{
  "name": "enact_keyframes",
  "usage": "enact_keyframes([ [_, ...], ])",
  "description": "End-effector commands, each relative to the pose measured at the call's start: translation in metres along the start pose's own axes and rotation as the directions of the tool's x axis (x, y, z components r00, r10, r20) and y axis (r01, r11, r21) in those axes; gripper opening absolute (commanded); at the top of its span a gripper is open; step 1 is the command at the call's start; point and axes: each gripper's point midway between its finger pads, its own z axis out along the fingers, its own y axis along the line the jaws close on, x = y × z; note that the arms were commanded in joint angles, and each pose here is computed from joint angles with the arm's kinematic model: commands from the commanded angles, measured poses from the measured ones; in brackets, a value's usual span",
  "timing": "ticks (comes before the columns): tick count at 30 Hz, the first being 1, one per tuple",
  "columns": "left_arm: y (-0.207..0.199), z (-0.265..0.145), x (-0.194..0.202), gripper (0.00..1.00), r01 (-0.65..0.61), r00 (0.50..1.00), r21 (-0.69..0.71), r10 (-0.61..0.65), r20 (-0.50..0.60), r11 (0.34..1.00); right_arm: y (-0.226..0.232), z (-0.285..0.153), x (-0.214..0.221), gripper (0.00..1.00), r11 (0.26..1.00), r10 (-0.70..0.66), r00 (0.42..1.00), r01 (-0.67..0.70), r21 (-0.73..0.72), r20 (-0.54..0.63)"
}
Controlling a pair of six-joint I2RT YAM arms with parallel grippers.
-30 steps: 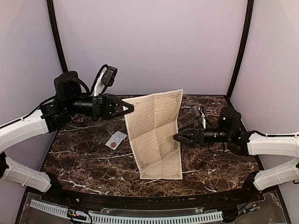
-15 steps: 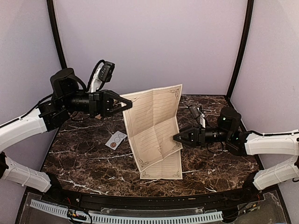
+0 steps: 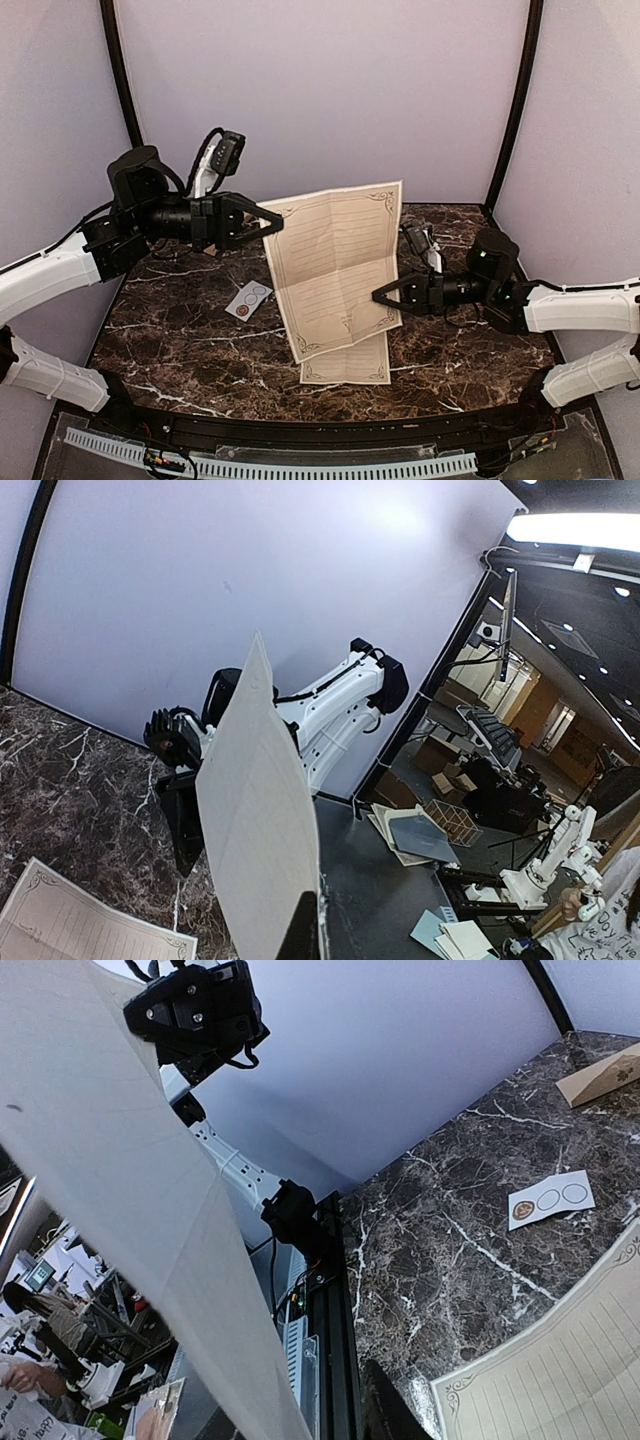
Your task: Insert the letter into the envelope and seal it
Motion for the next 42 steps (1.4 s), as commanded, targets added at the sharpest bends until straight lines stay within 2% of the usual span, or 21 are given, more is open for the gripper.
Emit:
enact_keyframes([
  [1,-0.015,-0.004,-0.017,0.00,-0.068,0.997,0.027,0.067,0.038,0.997,0.016,0.003,-0.008,0.30,0.997,-0.046,0.999,0.047,-0.061,0.019],
  [12,-0.006,-0.005,-0.013,0.00,-0.049,0.998,0.000,0.049,0.042,0.999,0.022,0.006,-0.014,0.08,0.996,-0.056,0.998,0.057,-0.075,0.025],
  [14,-0.005,-0.006,-0.013,0.00,-0.048,0.998,-0.001,0.048,0.042,0.999,0.021,0.006,-0.014,0.01,0.996,-0.054,0.998,0.056,-0.069,0.028],
  [20,0.002,-0.010,-0.011,0.01,-0.044,0.998,-0.033,0.045,0.042,0.998,0.010,0.002,-0.022,0.00,0.997,-0.069,0.995,0.067,0.026,0.079],
  [21,0.005,-0.011,-0.010,0.04,-0.038,0.998,-0.047,0.040,0.042,0.998,0.007,0.001,-0.024,0.00,0.996,-0.076,0.993,0.072,0.052,0.090],
  [24,0.013,-0.021,-0.011,0.36,-0.027,0.998,-0.096,0.032,0.056,0.995,0.001,-0.004,-0.029,0.00,0.989,-0.100,0.988,0.087,0.116,0.118],
  [26,0.019,-0.030,-0.012,0.51,-0.020,0.997,-0.135,0.030,0.069,0.991,0.000,-0.007,-0.031,0.00,0.985,-0.117,0.985,0.098,0.142,0.129],
  [28,0.019,-0.044,-0.018,0.60,-0.030,0.995,-0.177,0.047,0.091,0.984,0.000,-0.008,-0.032,0.00,0.983,-0.124,0.984,0.104,0.154,0.130],
  [33,0.021,-0.072,-0.034,0.73,-0.075,0.985,-0.311,0.119,0.125,0.947,-0.004,-0.008,-0.030,0.00,0.980,-0.121,0.987,0.101,0.172,0.107],
  [38,0.026,-0.079,-0.049,0.76,-0.125,0.977,-0.397,0.182,0.110,0.909,-0.003,-0.005,-0.027,0.00,0.983,-0.114,0.990,0.100,0.153,0.086],
  [42,0.050,-0.072,-0.039,0.77,-0.115,0.987,-0.416,0.151,0.053,0.902,-0.003,-0.002,-0.025,0.00,0.986,-0.105,0.993,0.096,0.139,0.059],
])
